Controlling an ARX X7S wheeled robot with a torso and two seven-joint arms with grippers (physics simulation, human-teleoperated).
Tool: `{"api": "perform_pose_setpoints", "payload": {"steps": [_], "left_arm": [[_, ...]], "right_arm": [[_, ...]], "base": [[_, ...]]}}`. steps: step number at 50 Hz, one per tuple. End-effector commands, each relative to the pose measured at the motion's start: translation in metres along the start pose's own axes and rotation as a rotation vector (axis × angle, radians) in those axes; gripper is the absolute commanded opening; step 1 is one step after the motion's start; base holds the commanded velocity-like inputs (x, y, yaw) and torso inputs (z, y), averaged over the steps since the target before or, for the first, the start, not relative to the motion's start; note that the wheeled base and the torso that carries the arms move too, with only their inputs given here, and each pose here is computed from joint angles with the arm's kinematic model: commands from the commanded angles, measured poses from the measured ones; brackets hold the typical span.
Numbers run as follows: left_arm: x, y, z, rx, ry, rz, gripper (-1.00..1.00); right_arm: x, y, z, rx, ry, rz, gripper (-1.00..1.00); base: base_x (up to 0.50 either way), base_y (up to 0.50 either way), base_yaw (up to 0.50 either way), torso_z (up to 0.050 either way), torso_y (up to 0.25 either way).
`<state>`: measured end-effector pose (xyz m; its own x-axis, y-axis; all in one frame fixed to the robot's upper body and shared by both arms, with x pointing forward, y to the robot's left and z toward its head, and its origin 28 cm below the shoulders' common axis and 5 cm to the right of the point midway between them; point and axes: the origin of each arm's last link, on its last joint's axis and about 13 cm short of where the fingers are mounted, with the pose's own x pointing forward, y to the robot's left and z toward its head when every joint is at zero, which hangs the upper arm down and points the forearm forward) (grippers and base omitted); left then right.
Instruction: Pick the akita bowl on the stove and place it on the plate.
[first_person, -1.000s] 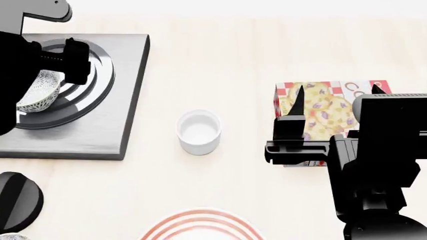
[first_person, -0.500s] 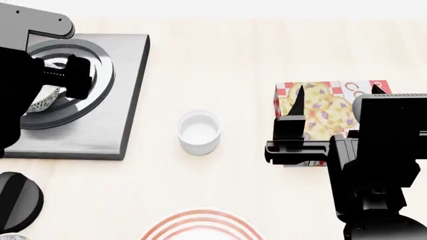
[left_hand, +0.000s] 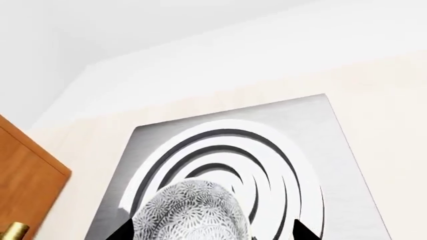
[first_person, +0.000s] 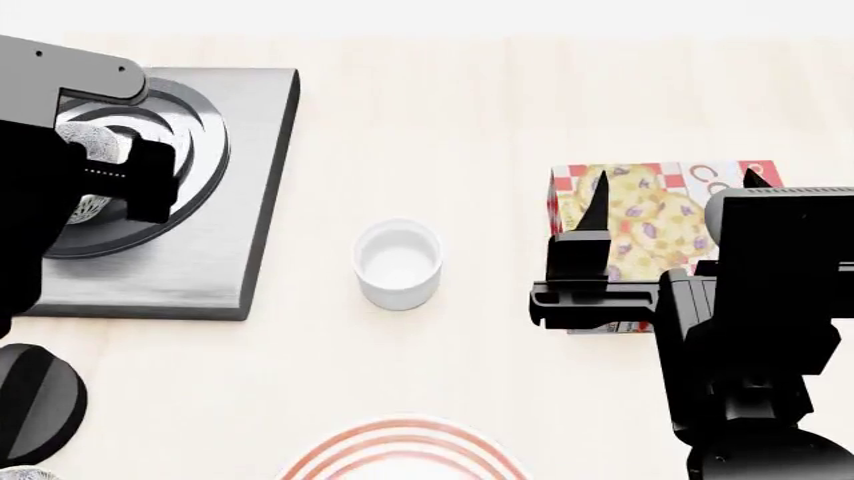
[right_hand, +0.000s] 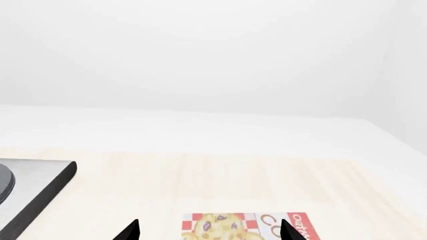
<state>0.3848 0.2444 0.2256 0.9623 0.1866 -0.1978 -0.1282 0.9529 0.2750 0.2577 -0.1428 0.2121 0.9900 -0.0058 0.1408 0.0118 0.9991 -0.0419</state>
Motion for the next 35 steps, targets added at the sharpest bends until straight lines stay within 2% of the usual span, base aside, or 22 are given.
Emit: {"api": "perform_pose_setpoints", "payload": {"steps": [1,35], "left_arm": [[0.001,0.001,-0.005,0.008,0.018,0.013,1.00],[0.002,0.003,-0.016,0.050,0.063,0.019,1.00]], "right_arm": [[0.000,0.000,0.000,0.000,0.000,0.000,1.00],[0.001,0.000,-0.002,0.002,0.005,0.003,1.00]], "base": [[0.00,0.00,0.00,0.000,0.000],[0.00,0.00,0.00,0.000,0.000]]}}
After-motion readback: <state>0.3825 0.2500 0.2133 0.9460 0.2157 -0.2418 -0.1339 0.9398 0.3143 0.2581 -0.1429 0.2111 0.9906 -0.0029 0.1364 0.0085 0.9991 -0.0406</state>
